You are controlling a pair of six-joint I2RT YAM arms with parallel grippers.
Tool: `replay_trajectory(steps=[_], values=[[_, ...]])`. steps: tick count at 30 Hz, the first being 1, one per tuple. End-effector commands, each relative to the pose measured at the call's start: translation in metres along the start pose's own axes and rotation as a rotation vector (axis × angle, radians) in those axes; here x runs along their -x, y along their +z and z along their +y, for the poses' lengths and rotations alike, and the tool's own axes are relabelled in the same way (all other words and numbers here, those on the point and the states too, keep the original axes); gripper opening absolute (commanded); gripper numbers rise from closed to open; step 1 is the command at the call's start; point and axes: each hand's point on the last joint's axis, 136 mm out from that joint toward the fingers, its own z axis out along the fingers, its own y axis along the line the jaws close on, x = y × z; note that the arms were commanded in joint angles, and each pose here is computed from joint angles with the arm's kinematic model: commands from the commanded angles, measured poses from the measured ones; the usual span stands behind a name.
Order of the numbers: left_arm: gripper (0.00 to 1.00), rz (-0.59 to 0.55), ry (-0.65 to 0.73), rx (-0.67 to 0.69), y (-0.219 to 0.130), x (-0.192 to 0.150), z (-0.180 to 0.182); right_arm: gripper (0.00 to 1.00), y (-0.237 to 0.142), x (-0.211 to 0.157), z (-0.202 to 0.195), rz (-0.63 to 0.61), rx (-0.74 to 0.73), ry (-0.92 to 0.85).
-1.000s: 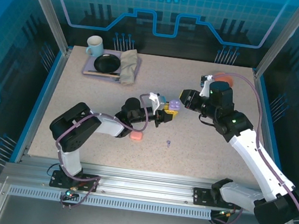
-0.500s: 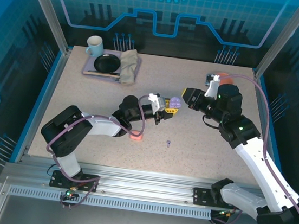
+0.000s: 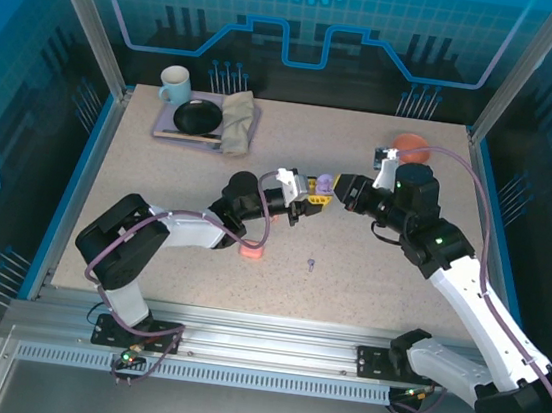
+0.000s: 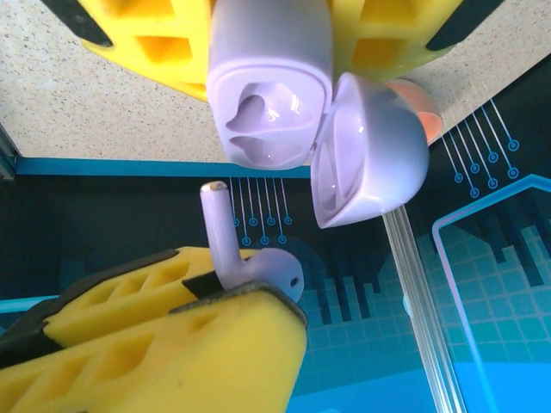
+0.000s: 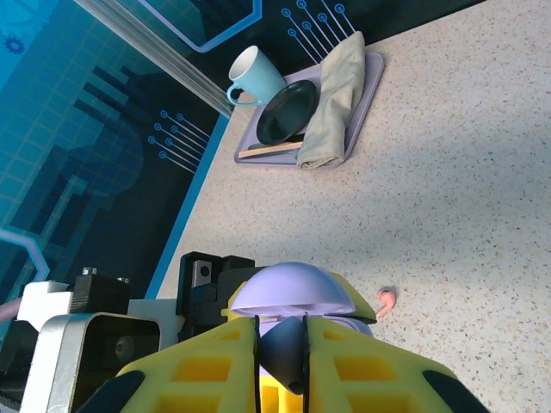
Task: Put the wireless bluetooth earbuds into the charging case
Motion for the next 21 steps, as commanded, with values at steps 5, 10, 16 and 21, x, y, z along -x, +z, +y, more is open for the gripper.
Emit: replay_trajectory(steps=[5,10,16,21], values=[[0.00,-0.046,0.020,0.004,0.003,0.020,0.004,0.18,0.009,-0.001,0.006,0.004,0.030,-0.014],[0.00,-0.047,0.019,0.003,0.003,0.020,0.004,0.18,0.012,-0.002,0.003,0.005,0.018,-0.017],[0.00,-0.047,0.012,0.001,0.003,0.020,0.004,0.17,0.015,-0.003,-0.002,0.002,-0.009,-0.027],[0.00,-0.049,0.010,0.000,0.003,0.021,0.003,0.17,0.016,-0.007,-0.007,0.001,-0.039,-0.044]])
